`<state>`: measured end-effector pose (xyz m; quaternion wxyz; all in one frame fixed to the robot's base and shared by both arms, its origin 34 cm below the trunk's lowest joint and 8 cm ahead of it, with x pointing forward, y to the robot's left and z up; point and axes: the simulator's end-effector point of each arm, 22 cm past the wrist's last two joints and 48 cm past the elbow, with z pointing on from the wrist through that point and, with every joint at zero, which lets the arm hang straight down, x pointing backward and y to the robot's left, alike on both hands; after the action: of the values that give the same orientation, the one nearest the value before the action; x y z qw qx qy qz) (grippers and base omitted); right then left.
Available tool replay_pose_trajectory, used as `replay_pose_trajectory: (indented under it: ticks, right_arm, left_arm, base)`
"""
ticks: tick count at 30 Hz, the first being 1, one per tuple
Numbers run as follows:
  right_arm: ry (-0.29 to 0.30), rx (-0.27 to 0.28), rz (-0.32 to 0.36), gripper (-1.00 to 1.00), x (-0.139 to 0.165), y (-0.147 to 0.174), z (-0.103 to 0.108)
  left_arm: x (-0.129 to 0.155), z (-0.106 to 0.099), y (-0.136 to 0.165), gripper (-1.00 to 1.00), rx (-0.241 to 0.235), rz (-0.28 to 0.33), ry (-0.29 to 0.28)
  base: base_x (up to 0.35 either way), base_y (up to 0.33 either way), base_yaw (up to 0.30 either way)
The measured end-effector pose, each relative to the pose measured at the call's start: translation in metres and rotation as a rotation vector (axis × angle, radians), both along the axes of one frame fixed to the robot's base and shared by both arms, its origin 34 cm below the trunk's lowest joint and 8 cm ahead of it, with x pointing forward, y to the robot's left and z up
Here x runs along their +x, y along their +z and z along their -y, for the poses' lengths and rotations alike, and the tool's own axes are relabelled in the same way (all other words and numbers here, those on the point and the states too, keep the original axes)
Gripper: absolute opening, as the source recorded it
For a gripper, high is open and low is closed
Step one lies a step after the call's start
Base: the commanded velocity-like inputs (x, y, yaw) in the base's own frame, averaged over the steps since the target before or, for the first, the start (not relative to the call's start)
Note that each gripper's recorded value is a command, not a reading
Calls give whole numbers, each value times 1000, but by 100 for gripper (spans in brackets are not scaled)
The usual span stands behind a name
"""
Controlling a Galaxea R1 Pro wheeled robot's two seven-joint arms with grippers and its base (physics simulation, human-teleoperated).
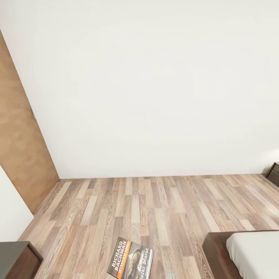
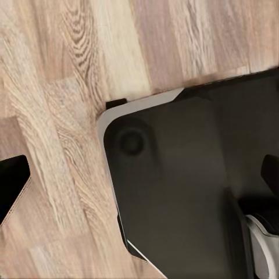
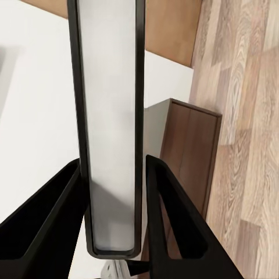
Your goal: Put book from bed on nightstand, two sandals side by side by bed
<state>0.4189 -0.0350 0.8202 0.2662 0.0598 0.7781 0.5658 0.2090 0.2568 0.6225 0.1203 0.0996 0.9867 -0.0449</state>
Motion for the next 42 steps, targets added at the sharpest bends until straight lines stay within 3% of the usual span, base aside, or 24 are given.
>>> replay_pose_trajectory:
  ticks: [42]
  right_arm:
    - [0, -2, -1, -100, 0, -1, 0]
  left_arm:
    - [1, 0, 0, 100, -1, 3, 0]
  base:
    - [338, 50, -1]
